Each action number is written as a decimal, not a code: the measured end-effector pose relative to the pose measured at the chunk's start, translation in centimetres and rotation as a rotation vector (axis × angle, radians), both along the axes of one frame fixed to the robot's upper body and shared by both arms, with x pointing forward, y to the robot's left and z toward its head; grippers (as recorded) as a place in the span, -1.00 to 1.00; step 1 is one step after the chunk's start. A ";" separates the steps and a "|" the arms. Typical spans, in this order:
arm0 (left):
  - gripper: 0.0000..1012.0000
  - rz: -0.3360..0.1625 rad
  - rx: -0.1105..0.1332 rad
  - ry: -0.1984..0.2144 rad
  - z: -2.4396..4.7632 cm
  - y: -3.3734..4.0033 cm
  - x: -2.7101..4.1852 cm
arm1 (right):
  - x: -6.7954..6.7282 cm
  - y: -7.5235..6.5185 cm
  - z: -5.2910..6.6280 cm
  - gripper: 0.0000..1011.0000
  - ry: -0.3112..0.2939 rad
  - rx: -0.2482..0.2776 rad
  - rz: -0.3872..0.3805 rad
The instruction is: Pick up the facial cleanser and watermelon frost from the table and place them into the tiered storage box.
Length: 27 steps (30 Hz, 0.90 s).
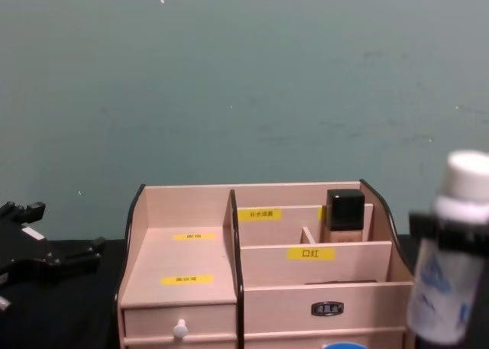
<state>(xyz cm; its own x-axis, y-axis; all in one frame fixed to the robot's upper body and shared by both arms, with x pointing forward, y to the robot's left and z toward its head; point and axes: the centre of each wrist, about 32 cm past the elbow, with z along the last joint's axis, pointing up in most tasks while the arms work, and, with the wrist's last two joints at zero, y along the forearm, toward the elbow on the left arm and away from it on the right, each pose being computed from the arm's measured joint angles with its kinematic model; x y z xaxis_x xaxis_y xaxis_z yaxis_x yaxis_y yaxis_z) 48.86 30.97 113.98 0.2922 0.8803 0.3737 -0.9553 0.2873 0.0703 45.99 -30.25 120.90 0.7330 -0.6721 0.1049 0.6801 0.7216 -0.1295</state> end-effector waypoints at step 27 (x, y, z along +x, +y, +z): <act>1.00 0.000 0.000 0.000 0.00 0.00 0.00 | 7.9 7.1 2.6 0.17 -0.078 0.053 0.082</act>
<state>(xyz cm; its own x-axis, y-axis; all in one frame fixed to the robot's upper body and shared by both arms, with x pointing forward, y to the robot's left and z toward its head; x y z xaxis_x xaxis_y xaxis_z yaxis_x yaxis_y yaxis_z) 48.86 30.97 113.98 0.2923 0.8803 0.3737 -0.9552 0.2874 0.0703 53.84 -23.16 123.49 0.7770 -0.6161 0.1295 0.6248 0.7799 -0.0386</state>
